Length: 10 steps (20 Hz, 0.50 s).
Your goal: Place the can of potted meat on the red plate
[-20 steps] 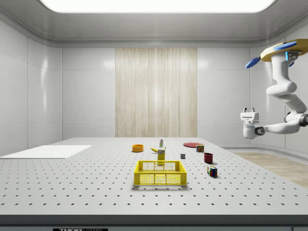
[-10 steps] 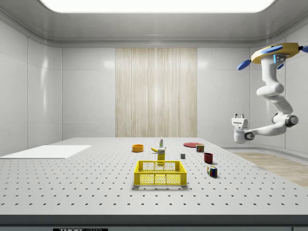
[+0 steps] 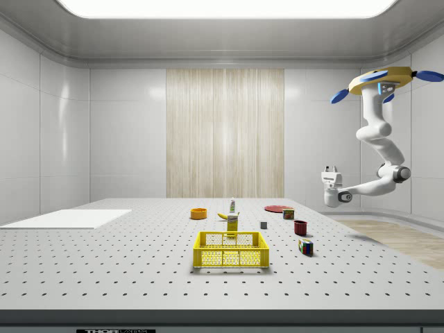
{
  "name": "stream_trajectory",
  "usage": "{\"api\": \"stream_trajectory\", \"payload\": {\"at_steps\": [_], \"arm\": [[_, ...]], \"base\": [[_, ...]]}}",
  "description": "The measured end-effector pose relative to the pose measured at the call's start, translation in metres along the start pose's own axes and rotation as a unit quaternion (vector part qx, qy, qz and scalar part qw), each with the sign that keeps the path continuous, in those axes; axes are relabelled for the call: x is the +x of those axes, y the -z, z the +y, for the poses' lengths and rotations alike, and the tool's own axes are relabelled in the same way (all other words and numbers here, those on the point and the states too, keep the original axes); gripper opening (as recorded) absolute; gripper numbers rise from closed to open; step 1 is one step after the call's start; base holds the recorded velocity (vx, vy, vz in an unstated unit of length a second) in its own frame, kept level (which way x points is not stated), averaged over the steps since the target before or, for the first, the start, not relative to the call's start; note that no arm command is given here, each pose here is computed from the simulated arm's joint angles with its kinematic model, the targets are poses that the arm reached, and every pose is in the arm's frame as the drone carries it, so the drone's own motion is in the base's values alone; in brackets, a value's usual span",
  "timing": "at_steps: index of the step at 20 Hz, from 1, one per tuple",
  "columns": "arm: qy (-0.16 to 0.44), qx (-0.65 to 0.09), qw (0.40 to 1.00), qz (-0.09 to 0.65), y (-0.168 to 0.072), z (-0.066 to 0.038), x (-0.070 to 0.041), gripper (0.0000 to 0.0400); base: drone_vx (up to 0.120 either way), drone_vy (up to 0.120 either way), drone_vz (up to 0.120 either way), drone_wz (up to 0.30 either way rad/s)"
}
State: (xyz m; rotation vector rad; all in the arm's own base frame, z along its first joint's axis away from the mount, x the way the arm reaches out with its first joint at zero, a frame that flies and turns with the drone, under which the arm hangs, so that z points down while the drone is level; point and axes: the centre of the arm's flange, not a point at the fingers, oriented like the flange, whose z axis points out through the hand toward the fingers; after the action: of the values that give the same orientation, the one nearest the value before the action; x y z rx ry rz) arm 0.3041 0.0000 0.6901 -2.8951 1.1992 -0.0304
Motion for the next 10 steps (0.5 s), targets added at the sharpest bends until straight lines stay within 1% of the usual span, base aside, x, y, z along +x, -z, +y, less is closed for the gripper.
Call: {"api": "stream_trajectory", "payload": {"at_steps": [10], "arm": [[0.000, 0.002, 1.000, 0.003, 0.0012, 0.0004, -0.0005, 0.0400]], "base": [[0.000, -0.120, 0.000, 0.000]]}}
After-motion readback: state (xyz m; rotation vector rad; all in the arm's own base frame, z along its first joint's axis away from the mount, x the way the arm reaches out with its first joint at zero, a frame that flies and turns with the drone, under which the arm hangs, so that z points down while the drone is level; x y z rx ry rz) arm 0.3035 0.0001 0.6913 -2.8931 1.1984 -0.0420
